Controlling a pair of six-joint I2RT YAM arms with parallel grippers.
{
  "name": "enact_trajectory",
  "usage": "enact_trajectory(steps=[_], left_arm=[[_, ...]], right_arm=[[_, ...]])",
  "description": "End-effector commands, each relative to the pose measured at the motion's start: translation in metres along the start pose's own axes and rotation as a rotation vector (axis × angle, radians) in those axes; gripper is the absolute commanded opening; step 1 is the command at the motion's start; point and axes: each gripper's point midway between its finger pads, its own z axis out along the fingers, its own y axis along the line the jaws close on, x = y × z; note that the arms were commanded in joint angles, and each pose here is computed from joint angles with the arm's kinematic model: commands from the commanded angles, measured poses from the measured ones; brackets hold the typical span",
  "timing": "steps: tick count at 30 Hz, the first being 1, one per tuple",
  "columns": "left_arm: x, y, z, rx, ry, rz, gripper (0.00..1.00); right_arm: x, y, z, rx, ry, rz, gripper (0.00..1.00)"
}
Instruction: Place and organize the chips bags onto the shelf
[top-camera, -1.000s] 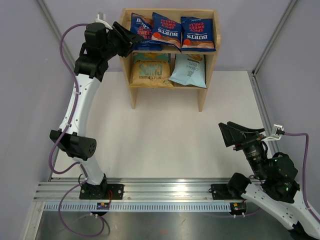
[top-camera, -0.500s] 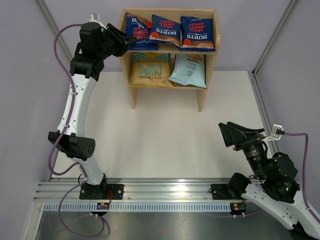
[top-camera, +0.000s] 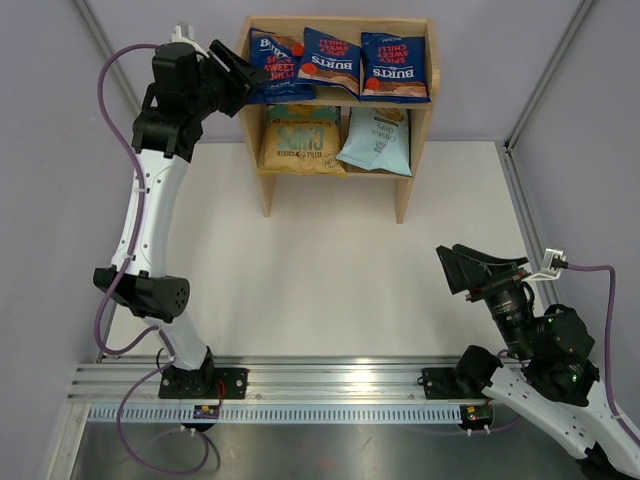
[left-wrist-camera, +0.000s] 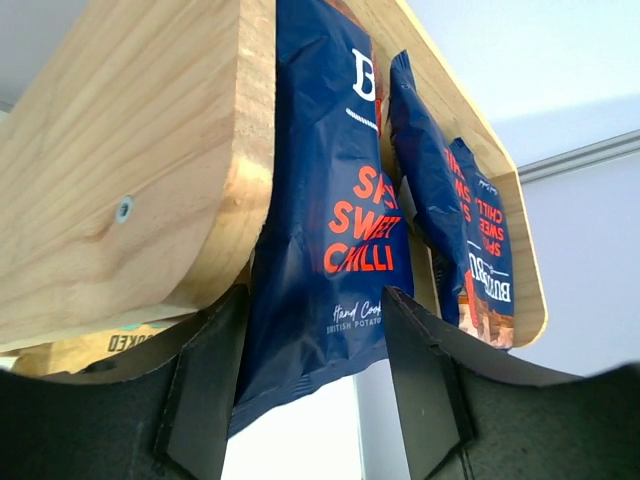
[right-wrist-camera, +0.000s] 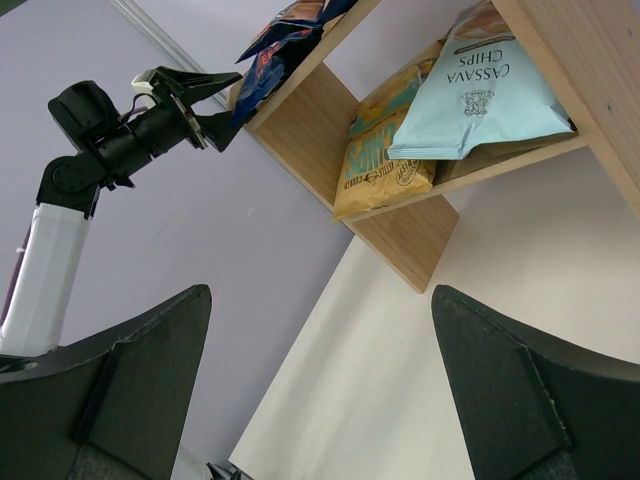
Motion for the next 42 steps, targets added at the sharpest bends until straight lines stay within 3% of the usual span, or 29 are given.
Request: enact_trajectory(steps=[1,6,9,10,11,17,18,20,22,23,24,26,28,33,39,42], left_arm=[[-0.024,0.034,-0.012,-0.141,-0.079,0.052,0.6],[-0.032,0.034,-0.027,-0.148,-0.098,0.076,0.63],[-0.04,0.032,-0.045,-0.157,-0.13,0.109,0.72],[-0.043,0.032,-0.05,-0.159,-0.141,0.128,0.76],[-0.044,0.037,-0.054,-0.175,-0.146,0.133,0.99],[-0.052,0.038,-0.122,-0.218,-0.228,0.259,0.99],[-0.038,0.057,-0.12,-0.254,-0.192,0.278,0.99],[-0.03,0.056,-0.152,-0.23,-0.217,0.362,0.99],[-0.003,0.095,-0.16,-0.298,-0.166,0.413,0.99],[-0.002,0.09,-0.187,-0.276,-0.222,0.442,0.99],[0.021,0.123,-0.185,-0.332,-0.169,0.458,0.99],[0.03,0.128,-0.217,-0.315,-0.219,0.548,0.99],[0.053,0.161,-0.224,-0.36,-0.175,0.61,0.99],[0.086,0.181,-0.252,-0.313,-0.17,0.709,0.99],[0.122,0.212,-0.258,-0.293,-0.133,0.7,0.99],[0.127,0.207,-0.267,-0.215,-0.224,0.713,0.99]], right_arm=[[-0.008,0.007,0.001,-0.015,-0.02,0.021,0.99],[-0.008,0.005,0.001,-0.008,-0.021,0.017,0.99],[-0.003,0.002,0.003,0.006,-0.005,-0.002,1.0],[-0.004,0.002,0.003,0.011,-0.002,-0.013,0.99],[-0.001,-0.001,0.006,0.029,0.008,-0.044,1.0],[0.024,-0.037,0.027,0.249,0.165,-0.333,0.99],[0.034,-0.049,0.026,0.3,0.222,-0.392,1.0],[0.045,-0.062,0.037,0.384,0.299,-0.509,0.99],[0.047,-0.073,0.039,0.454,0.336,-0.578,0.99],[0.052,-0.083,0.04,0.506,0.362,-0.621,0.99],[0.053,-0.084,0.041,0.514,0.37,-0.633,0.99],[0.054,-0.089,0.041,0.537,0.379,-0.664,0.99],[0.053,-0.093,0.038,0.551,0.382,-0.682,0.99],[0.043,-0.103,0.025,0.576,0.357,-0.721,0.99],[0.029,-0.097,0.011,0.552,0.326,-0.664,0.99],[0.028,-0.097,0.003,0.539,0.346,-0.662,0.99]])
